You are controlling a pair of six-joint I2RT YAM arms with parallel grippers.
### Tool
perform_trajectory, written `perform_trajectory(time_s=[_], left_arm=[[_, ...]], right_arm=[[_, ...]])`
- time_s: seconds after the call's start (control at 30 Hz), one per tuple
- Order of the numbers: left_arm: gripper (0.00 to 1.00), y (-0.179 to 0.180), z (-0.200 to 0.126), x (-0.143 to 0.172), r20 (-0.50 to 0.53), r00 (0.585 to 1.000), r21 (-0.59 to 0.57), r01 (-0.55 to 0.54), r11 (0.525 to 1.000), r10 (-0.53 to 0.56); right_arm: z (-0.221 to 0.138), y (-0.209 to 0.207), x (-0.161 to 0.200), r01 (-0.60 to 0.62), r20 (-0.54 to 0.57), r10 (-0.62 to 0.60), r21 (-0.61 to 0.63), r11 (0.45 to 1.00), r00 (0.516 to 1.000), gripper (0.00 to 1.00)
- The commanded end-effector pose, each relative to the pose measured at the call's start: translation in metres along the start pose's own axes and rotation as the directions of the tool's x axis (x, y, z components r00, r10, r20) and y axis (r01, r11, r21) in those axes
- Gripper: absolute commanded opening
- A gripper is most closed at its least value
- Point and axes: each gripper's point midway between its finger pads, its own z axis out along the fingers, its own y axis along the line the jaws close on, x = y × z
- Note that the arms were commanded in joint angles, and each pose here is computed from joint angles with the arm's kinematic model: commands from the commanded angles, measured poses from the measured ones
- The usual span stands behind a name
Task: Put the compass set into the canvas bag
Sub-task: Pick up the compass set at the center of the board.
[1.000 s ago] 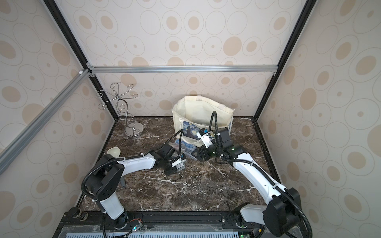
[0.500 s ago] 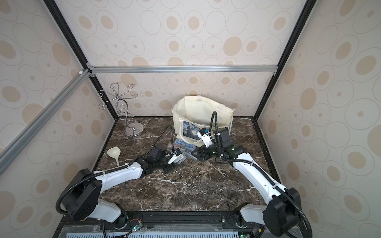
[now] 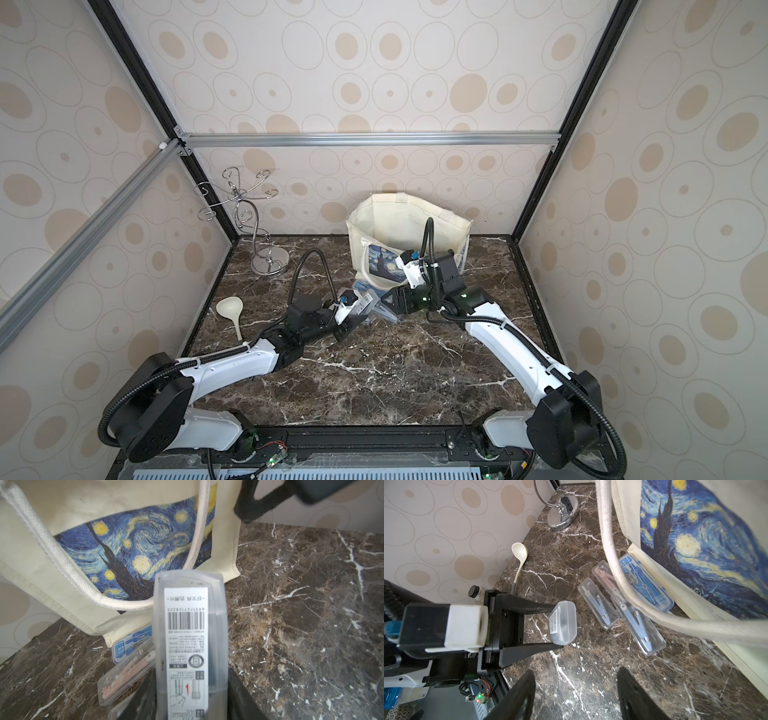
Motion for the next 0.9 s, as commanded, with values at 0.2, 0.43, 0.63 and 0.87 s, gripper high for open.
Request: perform_trajectory(time_s=[0.2,0.43,0.63,0.87], left_arm=[[0.42,0.000,-0.013,-0.053,0.223,0.975,-0.013,0.010,1.000,-0.007],[0.43,0.000,-0.016,-0.052,0.232,0.973,-0.019,0.009,1.000,-0.004],[0.44,0.001,-0.017,-0.051,0.236,0.972,-0.029,0.010,1.000,-0.003],[0.45,0.002,-0.017,-0.050,0.239,0.971,-0.037,0.012,0.999,-0.003]], right_arm=[[0.024,0.015,-0.019,0.008,-0.016,-0.008,0.049,0.999,1.000,0.59],[0.038,0.022,-0.025,-0.002,-0.023,0.002,0.016,1.000,1.000,0.56],[0.044,0.030,-0.028,-0.026,-0.020,0.025,-0.040,0.999,0.999,0.42],[0.047,0.035,-0.027,-0.043,-0.030,0.040,-0.076,0.996,0.999,0.24]])
